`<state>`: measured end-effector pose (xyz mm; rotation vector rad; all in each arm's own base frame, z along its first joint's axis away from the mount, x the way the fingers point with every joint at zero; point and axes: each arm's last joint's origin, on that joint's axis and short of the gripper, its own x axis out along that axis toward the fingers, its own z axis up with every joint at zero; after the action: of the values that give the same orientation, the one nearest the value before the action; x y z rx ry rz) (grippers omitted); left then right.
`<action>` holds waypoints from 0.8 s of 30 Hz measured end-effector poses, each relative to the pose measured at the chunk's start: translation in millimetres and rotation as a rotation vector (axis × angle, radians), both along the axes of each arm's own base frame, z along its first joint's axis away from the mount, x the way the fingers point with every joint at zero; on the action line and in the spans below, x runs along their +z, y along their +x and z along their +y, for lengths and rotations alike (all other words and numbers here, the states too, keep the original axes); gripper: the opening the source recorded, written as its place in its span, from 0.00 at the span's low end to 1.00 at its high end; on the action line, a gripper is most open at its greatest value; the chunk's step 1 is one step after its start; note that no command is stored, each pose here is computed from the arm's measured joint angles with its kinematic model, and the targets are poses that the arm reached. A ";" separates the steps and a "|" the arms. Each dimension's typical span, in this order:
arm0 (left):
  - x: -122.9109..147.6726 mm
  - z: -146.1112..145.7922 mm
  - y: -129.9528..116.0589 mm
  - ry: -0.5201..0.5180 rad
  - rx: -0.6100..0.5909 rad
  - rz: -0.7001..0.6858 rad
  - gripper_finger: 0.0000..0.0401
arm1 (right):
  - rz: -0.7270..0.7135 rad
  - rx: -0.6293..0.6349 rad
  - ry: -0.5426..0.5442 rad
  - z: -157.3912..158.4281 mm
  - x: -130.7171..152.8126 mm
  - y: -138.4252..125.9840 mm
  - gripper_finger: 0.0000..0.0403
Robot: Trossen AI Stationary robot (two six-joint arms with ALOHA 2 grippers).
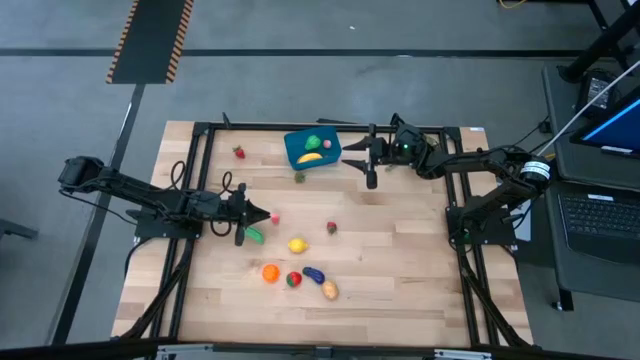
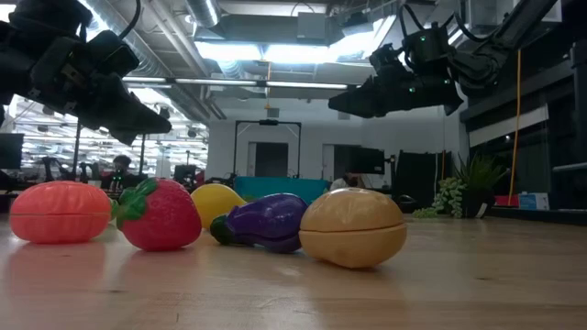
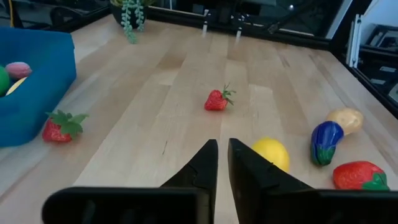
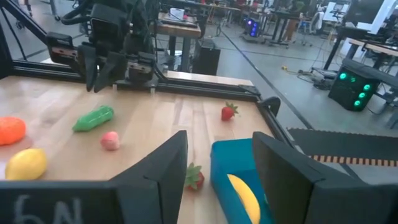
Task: Pick and placing Produce into tupperware
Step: Put the pea pod into the blue bin
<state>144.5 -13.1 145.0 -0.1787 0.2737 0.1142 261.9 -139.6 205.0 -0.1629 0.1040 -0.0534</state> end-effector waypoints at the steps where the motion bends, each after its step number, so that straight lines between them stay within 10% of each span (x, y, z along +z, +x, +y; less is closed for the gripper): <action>1: 0.0 0.0 0.0 0.000 0.000 0.000 0.09 | 0.000 0.000 -0.003 0.0 0.0 0.0 0.45; 16: 0.3 3.2 -0.4 0.002 0.117 -0.010 0.14 | 0.002 0.003 -0.023 -0.1 -0.1 0.1 0.45; 24: 0.5 6.3 -1.1 -0.038 0.236 -0.028 0.37 | 0.002 0.002 -0.021 -0.1 -0.1 0.1 0.45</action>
<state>143.4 -6.8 145.5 -0.2502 0.2262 0.3405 262.0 -139.7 204.9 -0.1838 0.1049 -0.0520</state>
